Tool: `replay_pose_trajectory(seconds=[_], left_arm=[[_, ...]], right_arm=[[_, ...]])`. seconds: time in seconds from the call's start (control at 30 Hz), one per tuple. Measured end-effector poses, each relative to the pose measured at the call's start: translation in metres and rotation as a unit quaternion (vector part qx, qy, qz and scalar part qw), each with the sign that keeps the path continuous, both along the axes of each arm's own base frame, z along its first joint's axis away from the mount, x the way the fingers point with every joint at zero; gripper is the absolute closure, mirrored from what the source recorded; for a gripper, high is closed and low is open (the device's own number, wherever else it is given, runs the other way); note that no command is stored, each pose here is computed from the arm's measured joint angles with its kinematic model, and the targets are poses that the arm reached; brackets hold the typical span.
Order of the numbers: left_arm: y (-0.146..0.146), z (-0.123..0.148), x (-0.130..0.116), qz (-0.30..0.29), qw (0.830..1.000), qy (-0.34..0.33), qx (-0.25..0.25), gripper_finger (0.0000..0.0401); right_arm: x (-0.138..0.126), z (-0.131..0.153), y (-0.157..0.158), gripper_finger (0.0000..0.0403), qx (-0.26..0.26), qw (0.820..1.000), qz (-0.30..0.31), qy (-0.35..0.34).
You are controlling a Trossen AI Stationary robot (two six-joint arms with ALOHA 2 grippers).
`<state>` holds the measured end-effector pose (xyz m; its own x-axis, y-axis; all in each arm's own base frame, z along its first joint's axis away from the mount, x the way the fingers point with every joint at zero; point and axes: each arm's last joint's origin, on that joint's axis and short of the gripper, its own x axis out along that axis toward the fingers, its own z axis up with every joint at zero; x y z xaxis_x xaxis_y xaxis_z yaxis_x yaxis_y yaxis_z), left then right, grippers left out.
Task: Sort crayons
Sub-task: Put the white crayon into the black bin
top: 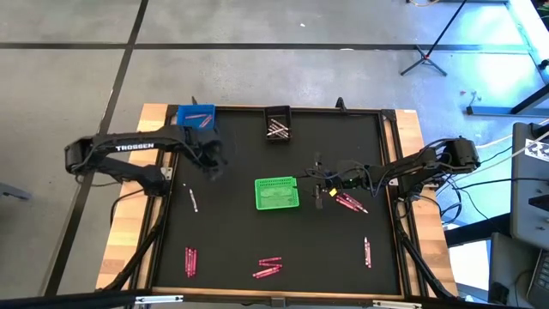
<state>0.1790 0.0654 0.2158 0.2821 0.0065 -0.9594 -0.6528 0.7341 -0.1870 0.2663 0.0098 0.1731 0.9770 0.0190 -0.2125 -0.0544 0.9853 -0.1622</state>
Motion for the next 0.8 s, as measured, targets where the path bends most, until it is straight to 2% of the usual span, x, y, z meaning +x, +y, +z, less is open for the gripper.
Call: replay_pose_trajectory(seconds=[0.33, 0.53, 0.8], left_arm=[[-0.045, -0.029, -0.007, 0.045, 0.994, 0.066, -0.081, 0.0306], [-0.058, -0.036, -0.01, 0.08, 0.989, 0.085, -0.089, 0.0306], [-0.075, -0.053, -0.022, 0.168, 0.971, 0.134, -0.109, 0.0306]], right_arm=[[0.0, 0.0, 0.001, 0.0253, 0.005, 1.0, 0.01, 0.0], [0.0, 0.0, 0.001, 0.0253, 0.005, 1.0, 0.01, 0.0], [0.0, 0.0, 0.001, 0.0253, 0.005, 1.0, 0.01, 0.0]])
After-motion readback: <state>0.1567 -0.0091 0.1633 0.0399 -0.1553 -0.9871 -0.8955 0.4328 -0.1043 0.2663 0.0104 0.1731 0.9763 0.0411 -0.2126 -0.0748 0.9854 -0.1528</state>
